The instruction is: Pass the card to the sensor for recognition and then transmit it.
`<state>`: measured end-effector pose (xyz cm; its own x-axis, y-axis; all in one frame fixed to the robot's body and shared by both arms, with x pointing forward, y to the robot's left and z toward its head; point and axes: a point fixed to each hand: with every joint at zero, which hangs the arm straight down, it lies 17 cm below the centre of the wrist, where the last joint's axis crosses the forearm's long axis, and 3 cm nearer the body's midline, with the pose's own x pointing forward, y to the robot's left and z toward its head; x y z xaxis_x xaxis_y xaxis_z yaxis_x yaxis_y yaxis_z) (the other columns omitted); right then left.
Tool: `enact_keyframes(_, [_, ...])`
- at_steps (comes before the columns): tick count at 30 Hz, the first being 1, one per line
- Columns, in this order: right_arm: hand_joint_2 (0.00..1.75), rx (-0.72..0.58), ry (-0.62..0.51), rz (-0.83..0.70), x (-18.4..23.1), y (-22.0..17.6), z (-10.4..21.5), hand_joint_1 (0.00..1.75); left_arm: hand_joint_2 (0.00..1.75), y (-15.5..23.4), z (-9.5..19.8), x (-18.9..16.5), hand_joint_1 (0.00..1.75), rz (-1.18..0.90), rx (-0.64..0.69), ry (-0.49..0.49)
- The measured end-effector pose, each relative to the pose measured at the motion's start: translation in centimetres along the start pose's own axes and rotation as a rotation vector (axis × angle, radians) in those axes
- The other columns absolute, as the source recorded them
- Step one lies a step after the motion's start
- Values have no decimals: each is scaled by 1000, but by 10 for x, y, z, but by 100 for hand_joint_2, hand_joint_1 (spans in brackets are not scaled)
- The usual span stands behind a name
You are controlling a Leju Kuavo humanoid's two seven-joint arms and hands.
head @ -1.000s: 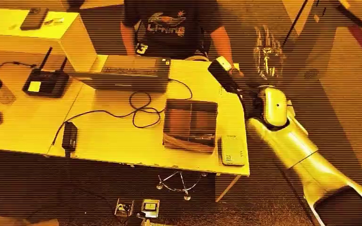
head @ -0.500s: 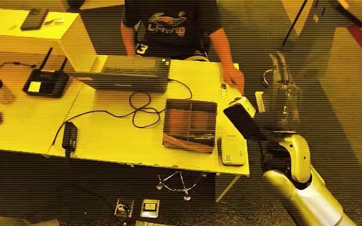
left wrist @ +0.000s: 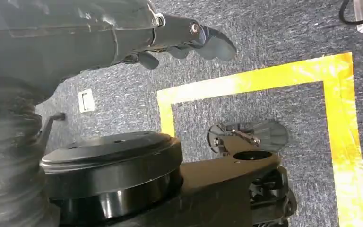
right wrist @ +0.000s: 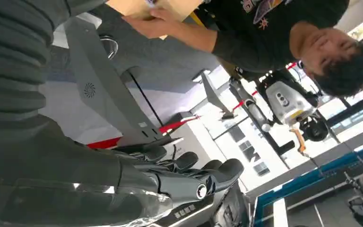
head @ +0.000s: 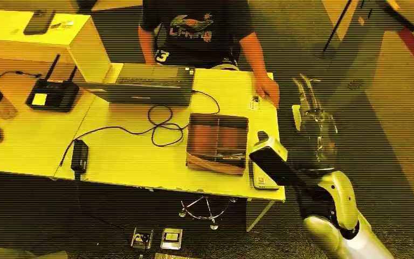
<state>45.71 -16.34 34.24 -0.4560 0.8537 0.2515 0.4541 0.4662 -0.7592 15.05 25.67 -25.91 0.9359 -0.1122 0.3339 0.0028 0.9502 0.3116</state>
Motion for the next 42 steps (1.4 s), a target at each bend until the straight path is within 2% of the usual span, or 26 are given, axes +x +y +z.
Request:
enact_keyframes(9, [175, 206, -36, 50, 16, 86, 2, 0, 175, -1, -1, -2, 0, 0, -17, 19])
enact_keyframes(23, [175, 470, -32, 164, 8, 180, 20, 0, 175, 3, -3, -3, 0, -5, -18, 23])
enact_keyframes(32, [175, 555, 6, 181, -4, 206, 37, 0, 175, 6, -3, -5, 0, 1, -10, 24])
enact_keyframes(42, [175, 594, 25, 203, -12, 217, 50, 0, 175, 8, -4, -6, 0, 8, -5, 27])
